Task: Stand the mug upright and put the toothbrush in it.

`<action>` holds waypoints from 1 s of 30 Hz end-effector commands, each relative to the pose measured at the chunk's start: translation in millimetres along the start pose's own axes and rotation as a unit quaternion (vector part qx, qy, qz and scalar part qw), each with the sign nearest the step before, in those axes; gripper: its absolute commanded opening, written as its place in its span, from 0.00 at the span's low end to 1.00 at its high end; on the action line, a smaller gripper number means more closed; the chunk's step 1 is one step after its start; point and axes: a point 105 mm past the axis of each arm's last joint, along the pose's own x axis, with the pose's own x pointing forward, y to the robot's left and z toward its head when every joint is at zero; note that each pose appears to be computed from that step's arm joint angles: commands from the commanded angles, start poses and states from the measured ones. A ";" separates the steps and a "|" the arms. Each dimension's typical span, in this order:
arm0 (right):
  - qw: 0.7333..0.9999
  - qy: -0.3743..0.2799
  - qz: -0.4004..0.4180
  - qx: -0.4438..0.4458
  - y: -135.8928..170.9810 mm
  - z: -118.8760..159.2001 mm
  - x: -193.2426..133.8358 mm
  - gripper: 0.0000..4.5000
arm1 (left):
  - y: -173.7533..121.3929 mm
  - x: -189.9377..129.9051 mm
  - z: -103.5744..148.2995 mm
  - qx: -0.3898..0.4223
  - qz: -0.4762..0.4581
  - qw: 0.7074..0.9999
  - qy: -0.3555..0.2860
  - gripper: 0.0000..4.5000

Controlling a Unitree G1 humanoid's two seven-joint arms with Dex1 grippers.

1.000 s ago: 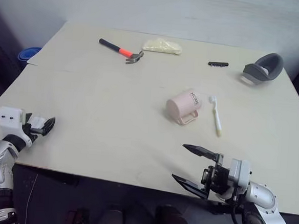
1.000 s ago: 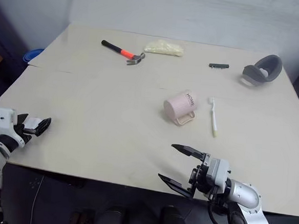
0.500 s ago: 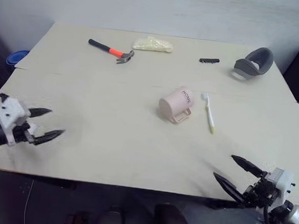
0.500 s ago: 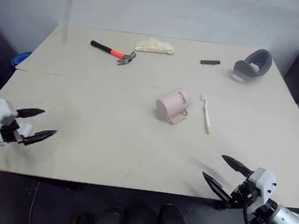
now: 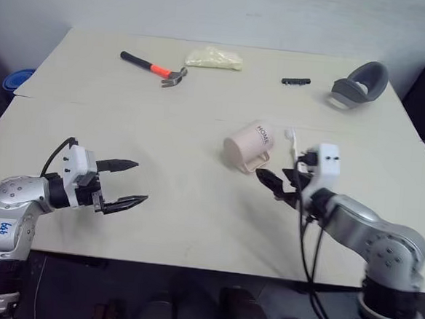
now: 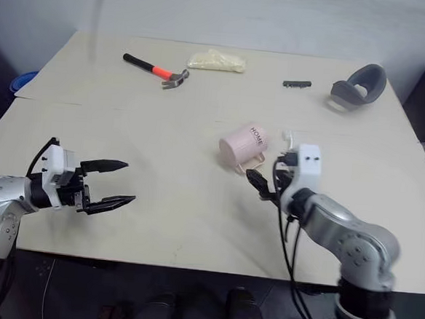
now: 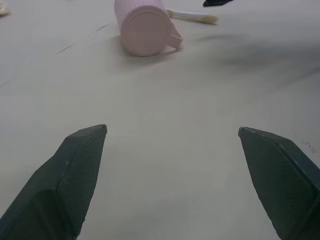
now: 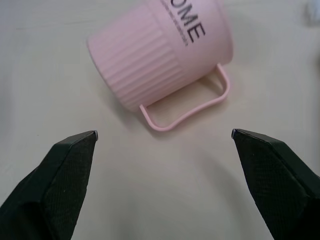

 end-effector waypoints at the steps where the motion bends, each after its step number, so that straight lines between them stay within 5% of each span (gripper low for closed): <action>1: 0.995 0.012 -0.088 0.035 -16.8 7.2 11.6 1.00 | -4.2 2.4 12.7 0.021 -0.006 1.000 -0.016 0.99; 6: 0.984 0.017 -0.112 0.134 -13.2 11.9 39.6 1.00 | -7.3 -1.8 15.2 0.023 0.001 1.000 -0.019 0.99; 9: 0.982 0.044 -0.116 0.143 -9.6 4.6 51.0 0.87 | -12.0 -1.6 13.7 0.023 0.005 1.000 -0.019 1.00; 20: 0.987 0.101 -0.037 0.123 25.2 -1.7 64.2 0.05 | -14.1 -5.1 19.1 0.036 0.024 0.999 -0.019 1.00; 26: 0.991 -0.029 0.120 0.044 58.3 39.2 57.8 0.00 | -12.5 -11.4 15.7 0.025 0.049 0.998 -0.021 1.00; 30: 0.954 -0.179 0.195 -0.141 85.4 61.3 50.6 0.00 | -5.0 -16.3 16.2 0.017 0.080 0.996 -0.034 1.00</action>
